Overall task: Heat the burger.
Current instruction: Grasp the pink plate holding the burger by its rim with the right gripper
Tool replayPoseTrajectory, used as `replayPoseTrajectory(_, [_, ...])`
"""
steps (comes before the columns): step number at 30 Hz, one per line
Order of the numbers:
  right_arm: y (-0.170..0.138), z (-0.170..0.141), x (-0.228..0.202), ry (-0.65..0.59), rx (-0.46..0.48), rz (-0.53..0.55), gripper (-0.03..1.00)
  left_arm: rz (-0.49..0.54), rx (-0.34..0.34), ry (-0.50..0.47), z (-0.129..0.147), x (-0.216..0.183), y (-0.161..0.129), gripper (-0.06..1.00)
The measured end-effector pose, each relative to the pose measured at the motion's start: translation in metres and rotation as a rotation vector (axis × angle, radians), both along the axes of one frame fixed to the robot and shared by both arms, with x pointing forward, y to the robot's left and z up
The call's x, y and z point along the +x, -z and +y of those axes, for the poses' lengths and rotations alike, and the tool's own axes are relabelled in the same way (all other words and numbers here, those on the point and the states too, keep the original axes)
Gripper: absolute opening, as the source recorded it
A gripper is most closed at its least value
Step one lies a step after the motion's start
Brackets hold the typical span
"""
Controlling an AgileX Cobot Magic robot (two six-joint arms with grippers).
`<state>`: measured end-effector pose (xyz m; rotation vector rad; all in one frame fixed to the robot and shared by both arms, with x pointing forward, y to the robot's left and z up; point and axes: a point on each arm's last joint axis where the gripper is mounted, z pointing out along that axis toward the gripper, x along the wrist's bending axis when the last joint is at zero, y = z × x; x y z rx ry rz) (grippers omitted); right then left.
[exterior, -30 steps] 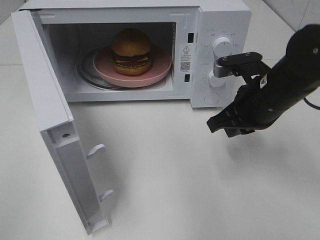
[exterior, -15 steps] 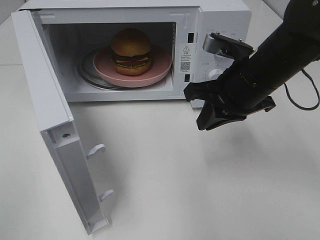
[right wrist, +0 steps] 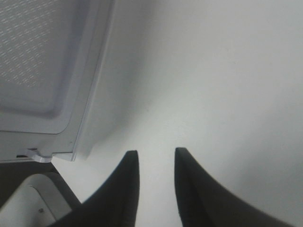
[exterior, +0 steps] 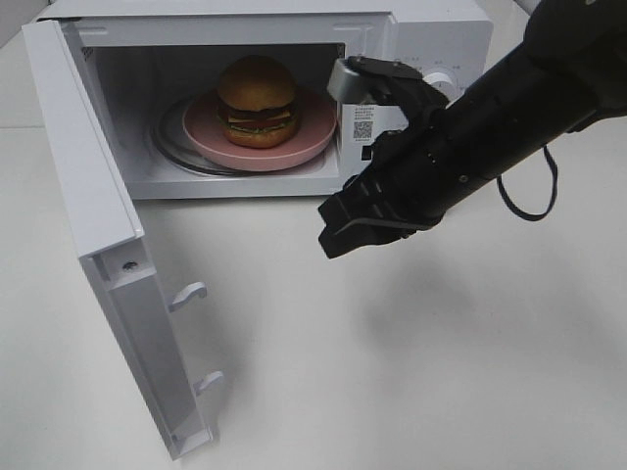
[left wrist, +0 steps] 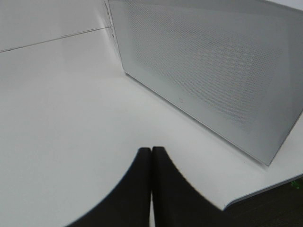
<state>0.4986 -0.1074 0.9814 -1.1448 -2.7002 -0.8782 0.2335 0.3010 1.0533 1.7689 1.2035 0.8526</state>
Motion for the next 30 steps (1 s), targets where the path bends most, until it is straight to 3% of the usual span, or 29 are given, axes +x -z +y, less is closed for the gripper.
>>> replayPoseTrajectory(3, [-0.005, 0.011, -0.003, -0.092, 0.0, -0.061, 0.35, 0.0, 0.0, 0.0, 0.0, 0.0, 0.0, 0.0])
replayPoseTrajectory(8, [-0.02, 0.022, 0.002, -0.138, 0.023, -0.144, 0.46, 0.0, 0.0, 0.0, 0.0, 0.0, 0.0, 0.0])
replayPoseTrajectory(19, [-0.047, 0.03, 0.016, -0.332, 0.018, -0.374, 0.6, 0.0, 0.0, 0.0, 0.0, 0.0, 0.0, 0.0])
replayPoseTrajectory(30, [-0.031, 0.045, 0.033, -0.427, -0.057, -0.412, 0.63, 0.0, 0.0, 0.0, 0.0, 0.0, 0.0, 0.0])
